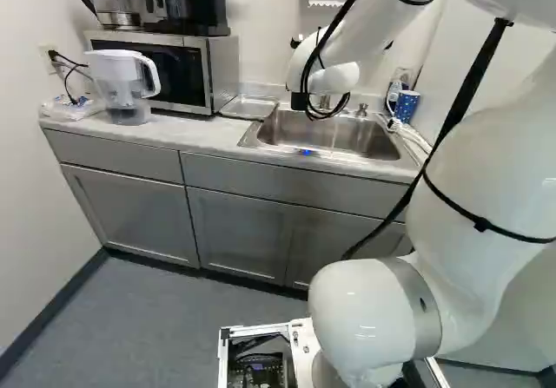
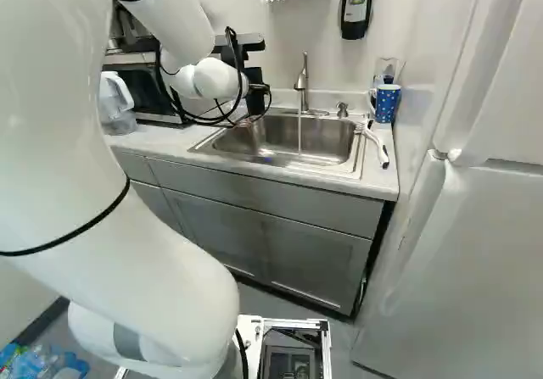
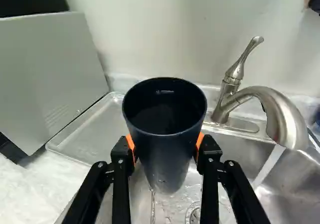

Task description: Rinse the cup and place it in the tray

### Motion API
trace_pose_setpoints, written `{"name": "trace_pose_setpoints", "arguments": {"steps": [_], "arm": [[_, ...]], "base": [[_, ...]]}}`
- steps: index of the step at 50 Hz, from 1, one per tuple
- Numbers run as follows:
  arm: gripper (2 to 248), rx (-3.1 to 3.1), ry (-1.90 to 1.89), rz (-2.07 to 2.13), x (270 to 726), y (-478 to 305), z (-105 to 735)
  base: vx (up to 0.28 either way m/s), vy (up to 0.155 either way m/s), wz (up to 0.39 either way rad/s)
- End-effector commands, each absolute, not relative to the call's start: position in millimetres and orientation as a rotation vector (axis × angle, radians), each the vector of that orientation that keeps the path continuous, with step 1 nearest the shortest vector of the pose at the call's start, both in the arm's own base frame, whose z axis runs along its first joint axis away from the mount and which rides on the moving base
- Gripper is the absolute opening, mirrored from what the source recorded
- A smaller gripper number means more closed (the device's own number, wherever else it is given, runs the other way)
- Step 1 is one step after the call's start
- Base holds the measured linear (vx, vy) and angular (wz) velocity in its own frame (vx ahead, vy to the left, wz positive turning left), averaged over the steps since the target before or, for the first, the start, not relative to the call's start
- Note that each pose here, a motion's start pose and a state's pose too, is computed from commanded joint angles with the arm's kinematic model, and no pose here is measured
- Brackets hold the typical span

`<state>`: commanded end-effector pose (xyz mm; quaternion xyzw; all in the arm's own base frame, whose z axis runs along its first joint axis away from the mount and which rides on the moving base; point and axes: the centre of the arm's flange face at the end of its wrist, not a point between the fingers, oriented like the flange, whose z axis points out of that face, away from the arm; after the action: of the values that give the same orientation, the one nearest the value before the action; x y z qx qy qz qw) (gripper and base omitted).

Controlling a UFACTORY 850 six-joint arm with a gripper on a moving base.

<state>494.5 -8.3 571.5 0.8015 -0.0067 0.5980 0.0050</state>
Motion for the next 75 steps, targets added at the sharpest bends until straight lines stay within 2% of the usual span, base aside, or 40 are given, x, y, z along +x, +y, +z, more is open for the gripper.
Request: {"name": "trace_pose_setpoints", "arguments": {"steps": [35,75], "arm": [[125,2.492,-0.030,1.907,492,-7,590],[125,2.643,-0.565,2.028,492,-7,590]], "base": [[0.000,0.000,0.000],[0.000,0.000,0.000]]}}
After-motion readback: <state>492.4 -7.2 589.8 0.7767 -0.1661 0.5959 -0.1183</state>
